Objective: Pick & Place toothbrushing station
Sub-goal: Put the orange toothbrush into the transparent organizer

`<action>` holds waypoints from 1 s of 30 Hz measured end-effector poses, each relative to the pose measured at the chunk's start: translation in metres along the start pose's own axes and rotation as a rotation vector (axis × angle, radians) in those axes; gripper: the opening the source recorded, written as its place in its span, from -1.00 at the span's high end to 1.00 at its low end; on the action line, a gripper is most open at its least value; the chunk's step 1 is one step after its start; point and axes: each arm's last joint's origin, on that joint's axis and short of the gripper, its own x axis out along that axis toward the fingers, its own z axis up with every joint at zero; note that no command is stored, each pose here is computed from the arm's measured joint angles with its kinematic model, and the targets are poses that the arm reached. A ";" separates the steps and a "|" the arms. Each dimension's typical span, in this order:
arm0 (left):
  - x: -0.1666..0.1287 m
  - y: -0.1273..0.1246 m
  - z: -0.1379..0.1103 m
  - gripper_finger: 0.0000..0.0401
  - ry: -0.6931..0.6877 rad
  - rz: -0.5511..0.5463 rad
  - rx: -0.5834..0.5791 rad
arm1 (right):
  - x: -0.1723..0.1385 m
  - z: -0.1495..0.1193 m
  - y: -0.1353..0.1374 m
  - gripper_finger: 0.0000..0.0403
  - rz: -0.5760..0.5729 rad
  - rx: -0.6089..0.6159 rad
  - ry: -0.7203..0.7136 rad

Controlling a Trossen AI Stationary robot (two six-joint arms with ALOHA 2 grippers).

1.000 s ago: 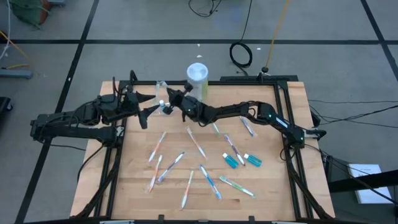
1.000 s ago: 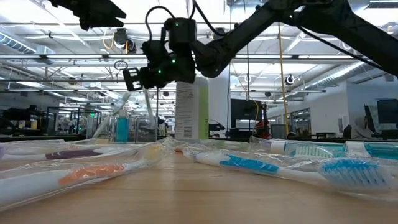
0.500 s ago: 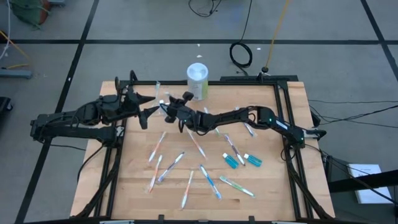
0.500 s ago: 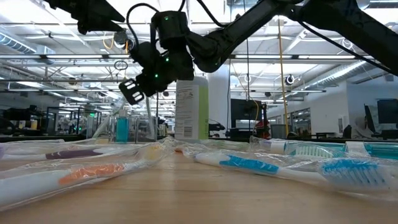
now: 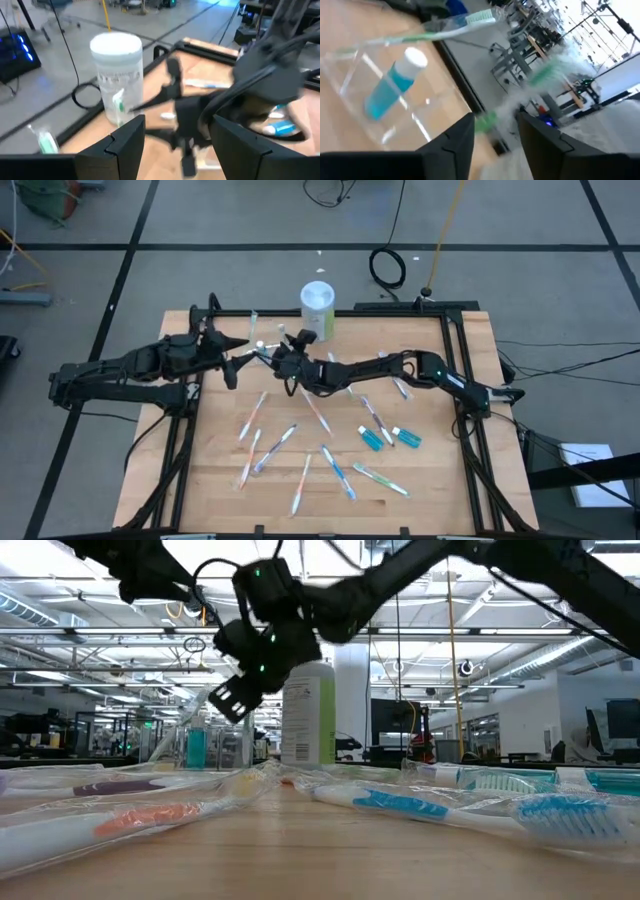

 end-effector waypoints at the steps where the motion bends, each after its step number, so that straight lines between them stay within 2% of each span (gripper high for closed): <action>1: 0.000 0.000 -0.002 -0.12 0.020 -0.007 -0.014 | -0.007 0.002 -0.002 0.23 0.017 -0.029 0.022; 3: 0.000 0.000 -0.006 -0.12 0.072 -0.042 -0.033 | -0.022 0.003 -0.007 0.20 0.063 -0.079 0.080; 9: -0.003 -0.002 -0.026 -0.12 0.317 -0.183 -0.096 | -0.068 0.004 -0.035 0.16 0.132 -0.084 0.250; 11: -0.004 -0.002 -0.034 -0.12 0.426 -0.186 -0.143 | -0.085 0.002 -0.047 0.17 0.135 -0.054 0.314; 15: -0.003 -0.003 -0.051 -0.12 0.630 -0.118 -0.197 | -0.116 -0.004 -0.066 0.19 0.120 0.038 0.389; 17: 0.002 -0.005 -0.061 -0.12 0.701 -0.073 -0.210 | -0.131 -0.012 -0.072 0.19 0.125 0.063 0.392; 22: 0.021 -0.014 -0.094 -0.12 0.801 -0.041 -0.232 | -0.160 -0.039 -0.082 0.17 0.151 0.138 0.343; 26: 0.037 -0.021 -0.117 -0.12 0.818 -0.014 -0.244 | -0.173 -0.061 -0.094 0.19 0.171 0.213 0.262; 30: 0.054 -0.029 -0.125 -0.12 0.786 -0.017 -0.216 | -0.181 -0.071 -0.112 0.19 0.183 0.343 0.141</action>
